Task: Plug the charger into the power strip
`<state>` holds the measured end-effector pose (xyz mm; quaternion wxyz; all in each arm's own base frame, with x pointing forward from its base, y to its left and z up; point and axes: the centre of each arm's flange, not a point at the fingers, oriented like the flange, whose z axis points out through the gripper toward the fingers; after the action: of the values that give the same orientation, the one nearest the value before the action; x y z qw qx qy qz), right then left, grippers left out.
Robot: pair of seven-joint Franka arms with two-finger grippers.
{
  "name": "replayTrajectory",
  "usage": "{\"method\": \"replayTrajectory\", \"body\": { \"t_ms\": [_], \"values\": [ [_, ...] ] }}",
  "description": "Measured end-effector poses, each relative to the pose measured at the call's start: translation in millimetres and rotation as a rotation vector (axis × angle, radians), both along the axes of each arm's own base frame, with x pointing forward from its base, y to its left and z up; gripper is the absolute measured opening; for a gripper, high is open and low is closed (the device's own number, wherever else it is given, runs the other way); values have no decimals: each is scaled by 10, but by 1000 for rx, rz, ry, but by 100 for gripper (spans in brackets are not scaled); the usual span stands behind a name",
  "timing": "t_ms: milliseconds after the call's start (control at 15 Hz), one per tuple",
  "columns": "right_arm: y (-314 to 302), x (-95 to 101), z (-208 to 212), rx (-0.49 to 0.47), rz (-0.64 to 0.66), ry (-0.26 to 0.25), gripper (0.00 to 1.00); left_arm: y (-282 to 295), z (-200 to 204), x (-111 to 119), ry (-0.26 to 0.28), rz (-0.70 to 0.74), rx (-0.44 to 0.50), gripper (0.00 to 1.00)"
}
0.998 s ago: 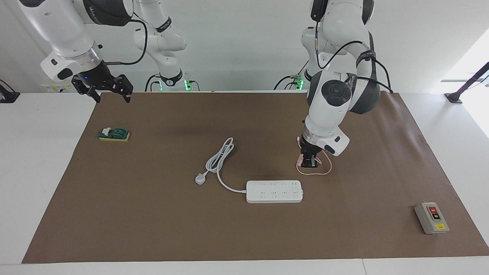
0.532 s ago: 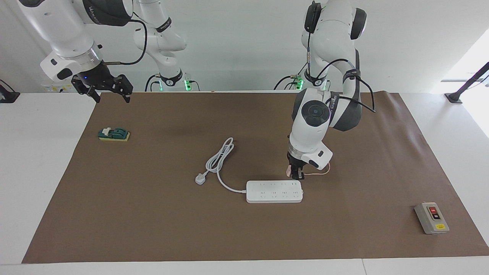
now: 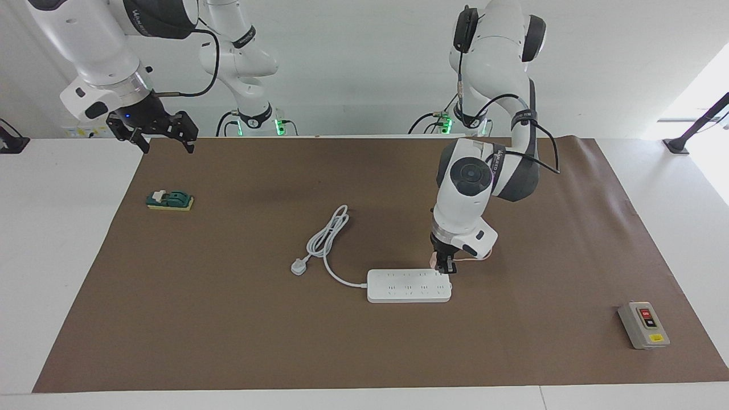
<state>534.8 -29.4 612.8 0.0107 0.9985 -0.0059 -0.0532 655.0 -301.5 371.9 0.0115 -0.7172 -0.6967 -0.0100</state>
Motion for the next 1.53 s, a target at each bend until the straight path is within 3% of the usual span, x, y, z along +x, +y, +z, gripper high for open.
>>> {"method": "replayTrajectory", "body": {
  "t_ms": [1530],
  "values": [
    [-11,-2,2,0,-2,0,100,62,-29,104,-39,-6,-1,31]
  ]
}}
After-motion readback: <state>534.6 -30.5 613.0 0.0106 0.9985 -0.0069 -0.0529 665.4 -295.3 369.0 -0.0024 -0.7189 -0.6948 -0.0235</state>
